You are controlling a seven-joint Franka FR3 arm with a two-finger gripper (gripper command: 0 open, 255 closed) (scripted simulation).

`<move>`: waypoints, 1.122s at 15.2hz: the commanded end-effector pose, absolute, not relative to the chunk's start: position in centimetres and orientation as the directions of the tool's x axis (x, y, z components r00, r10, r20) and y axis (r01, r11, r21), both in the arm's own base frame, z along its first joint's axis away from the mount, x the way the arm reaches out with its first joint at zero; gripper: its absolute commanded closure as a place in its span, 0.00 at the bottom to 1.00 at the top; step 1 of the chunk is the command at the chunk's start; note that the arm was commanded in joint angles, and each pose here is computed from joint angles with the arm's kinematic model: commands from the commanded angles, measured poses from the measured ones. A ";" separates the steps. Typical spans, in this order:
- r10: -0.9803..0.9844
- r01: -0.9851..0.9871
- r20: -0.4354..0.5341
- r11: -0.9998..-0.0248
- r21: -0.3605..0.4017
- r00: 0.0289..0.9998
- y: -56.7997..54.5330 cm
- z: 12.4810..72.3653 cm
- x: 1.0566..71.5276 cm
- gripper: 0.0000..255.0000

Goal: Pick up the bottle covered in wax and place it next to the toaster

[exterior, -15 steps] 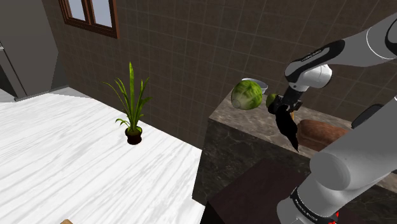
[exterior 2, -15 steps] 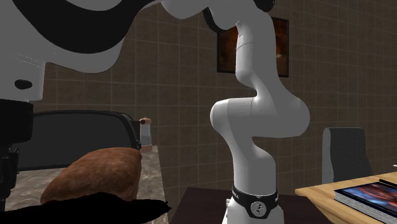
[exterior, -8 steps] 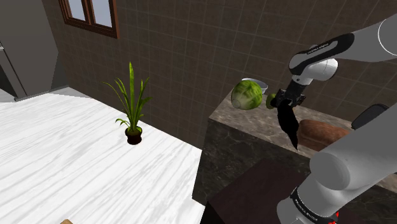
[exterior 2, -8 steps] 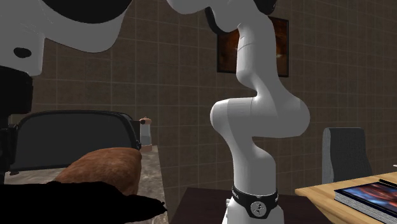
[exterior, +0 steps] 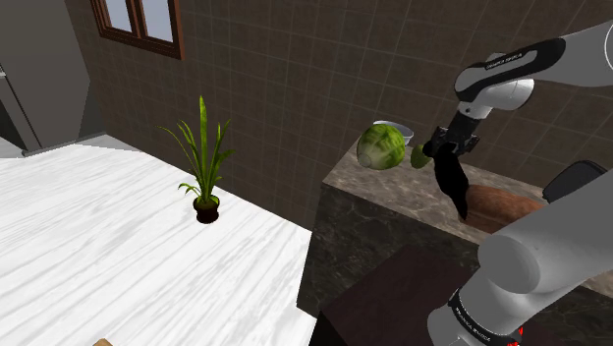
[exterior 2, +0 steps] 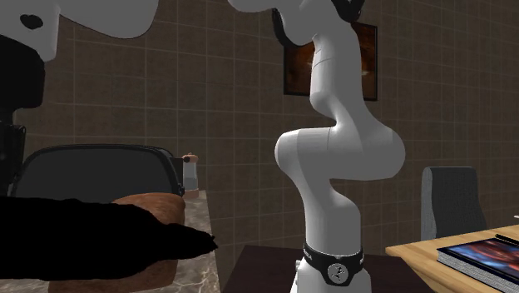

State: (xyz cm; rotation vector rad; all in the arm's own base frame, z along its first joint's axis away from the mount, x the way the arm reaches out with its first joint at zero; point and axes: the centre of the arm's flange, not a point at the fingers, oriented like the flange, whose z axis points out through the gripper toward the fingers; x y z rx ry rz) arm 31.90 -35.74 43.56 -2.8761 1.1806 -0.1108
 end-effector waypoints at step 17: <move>-0.703 -0.700 0.055 -0.712 -0.055 0.710 -35.7 53.1 31.9 1.00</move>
